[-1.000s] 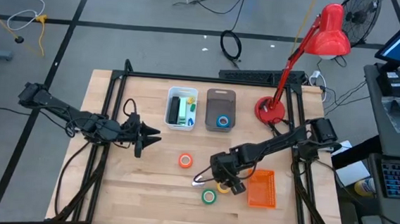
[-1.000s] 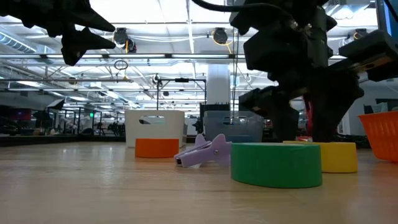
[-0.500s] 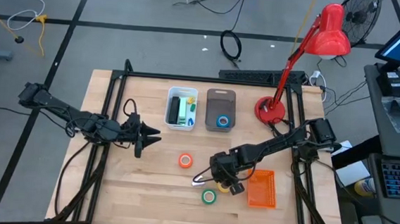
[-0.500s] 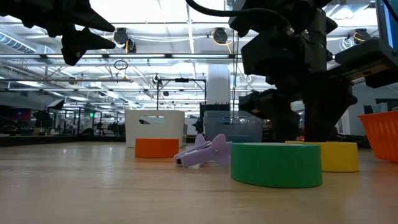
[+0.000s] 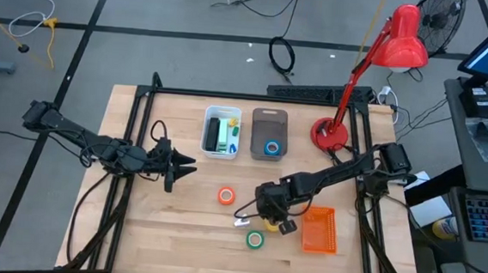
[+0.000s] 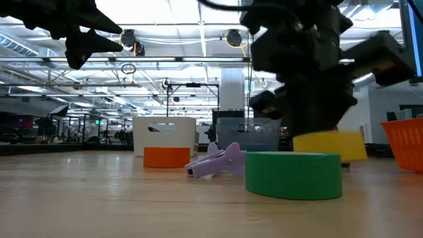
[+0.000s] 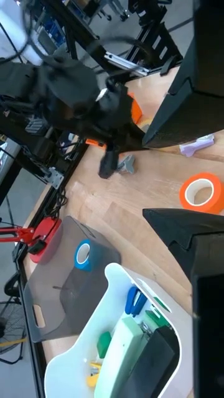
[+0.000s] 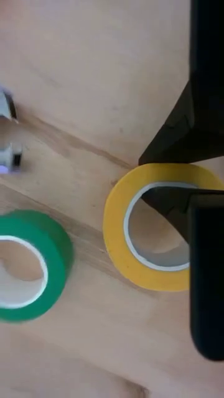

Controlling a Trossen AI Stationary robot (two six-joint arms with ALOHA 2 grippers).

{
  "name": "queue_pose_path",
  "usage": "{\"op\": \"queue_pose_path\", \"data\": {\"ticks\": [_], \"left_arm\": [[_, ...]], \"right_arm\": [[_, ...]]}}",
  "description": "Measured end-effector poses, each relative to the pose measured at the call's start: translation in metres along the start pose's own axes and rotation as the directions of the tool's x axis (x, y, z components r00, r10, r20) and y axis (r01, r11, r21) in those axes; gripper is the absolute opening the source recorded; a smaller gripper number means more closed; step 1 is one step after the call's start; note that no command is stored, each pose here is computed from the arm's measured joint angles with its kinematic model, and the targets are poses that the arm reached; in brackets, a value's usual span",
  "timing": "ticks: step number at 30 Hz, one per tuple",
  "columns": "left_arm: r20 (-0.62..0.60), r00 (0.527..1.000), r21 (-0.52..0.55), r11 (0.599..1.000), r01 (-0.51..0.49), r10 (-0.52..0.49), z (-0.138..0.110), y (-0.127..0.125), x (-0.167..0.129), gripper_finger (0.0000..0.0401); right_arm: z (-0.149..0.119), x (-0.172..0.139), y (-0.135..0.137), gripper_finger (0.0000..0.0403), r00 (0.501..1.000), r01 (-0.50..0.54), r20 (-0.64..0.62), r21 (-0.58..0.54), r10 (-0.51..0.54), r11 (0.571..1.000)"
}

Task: Pick and place Stapler, Stapler remover, tape
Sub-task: Put the yellow tape into the black bin

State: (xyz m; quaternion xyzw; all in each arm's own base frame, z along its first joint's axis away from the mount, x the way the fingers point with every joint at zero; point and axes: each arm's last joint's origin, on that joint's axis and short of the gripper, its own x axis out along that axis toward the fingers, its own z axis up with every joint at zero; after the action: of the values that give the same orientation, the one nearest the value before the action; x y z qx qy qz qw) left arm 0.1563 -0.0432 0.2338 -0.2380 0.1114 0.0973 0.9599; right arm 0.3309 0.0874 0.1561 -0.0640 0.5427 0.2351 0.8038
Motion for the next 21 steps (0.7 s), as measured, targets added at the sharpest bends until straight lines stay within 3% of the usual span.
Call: {"op": "queue_pose_path", "data": {"ticks": [6,11,15,21], "left_arm": [[0.000,1.000,0.000,1.000,0.000,0.000,0.000,0.000,0.000,0.0170],[-0.001,1.000,0.009,1.000,-0.001,0.001,0.000,0.000,0.000,0.0170],[0.001,1.000,0.020,1.000,-0.001,0.001,0.000,0.000,0.000,0.0170],[0.013,1.000,0.025,1.000,-0.019,0.019,0.000,0.001,0.000,0.0170]], "right_arm": [[0.011,-0.031,-0.004,0.0034,0.996,0.025,0.083,-0.009,-0.024,1.000],[0.021,-0.074,-0.009,0.0033,0.975,0.066,0.213,-0.004,-0.063,0.998],[0.021,-0.111,-0.017,0.0033,0.938,0.114,0.326,0.019,-0.114,0.993],[0.020,-0.159,-0.040,0.0033,0.823,0.197,0.520,0.113,-0.227,0.974]]}}
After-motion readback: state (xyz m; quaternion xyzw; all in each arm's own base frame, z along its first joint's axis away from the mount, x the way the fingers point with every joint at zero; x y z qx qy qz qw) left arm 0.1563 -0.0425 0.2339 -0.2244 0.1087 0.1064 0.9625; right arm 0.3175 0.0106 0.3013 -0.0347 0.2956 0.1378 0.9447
